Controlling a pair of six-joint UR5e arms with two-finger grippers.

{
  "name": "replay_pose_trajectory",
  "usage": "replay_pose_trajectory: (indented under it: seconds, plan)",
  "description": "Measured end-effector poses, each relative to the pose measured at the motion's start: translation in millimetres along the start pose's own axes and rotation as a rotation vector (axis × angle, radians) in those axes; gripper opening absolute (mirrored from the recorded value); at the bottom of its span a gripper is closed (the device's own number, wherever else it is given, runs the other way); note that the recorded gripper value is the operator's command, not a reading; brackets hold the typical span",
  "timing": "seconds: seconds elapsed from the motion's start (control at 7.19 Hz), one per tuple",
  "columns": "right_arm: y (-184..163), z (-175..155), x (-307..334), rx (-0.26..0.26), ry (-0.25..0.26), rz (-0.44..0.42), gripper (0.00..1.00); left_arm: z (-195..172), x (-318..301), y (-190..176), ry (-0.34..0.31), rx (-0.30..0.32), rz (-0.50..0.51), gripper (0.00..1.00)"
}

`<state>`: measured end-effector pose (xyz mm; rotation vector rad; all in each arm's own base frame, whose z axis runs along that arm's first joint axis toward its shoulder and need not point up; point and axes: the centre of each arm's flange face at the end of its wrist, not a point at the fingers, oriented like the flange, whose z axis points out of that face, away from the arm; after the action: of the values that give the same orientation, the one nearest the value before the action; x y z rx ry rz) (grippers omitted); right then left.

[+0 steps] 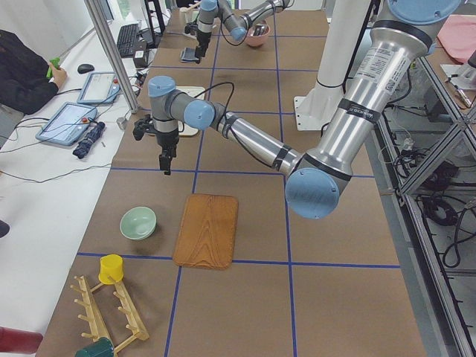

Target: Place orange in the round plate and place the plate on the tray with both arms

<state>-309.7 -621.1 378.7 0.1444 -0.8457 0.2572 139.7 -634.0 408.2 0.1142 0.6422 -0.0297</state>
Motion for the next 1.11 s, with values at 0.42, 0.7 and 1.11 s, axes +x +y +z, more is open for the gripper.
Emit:
replay_pose_trajectory:
  seconds: [0.42, 0.7, 1.11]
  plan:
    - [-9.3, -37.7, 163.2, -0.093, 0.123, -0.206, 1.00, 4.9, -40.4, 6.9, -0.017, -0.009, 0.074, 0.98]
    - [-5.7, -68.9, 243.3, -0.158, 0.127, -0.281, 1.00, 8.5, -129.2, 28.4, -0.041, -0.025, 0.186, 0.98]
    - [-7.9, -115.7, 346.5, -0.225, 0.089, -0.363, 1.00, 12.2, -248.2, 70.5, 0.029, -0.060, 0.098, 0.98]
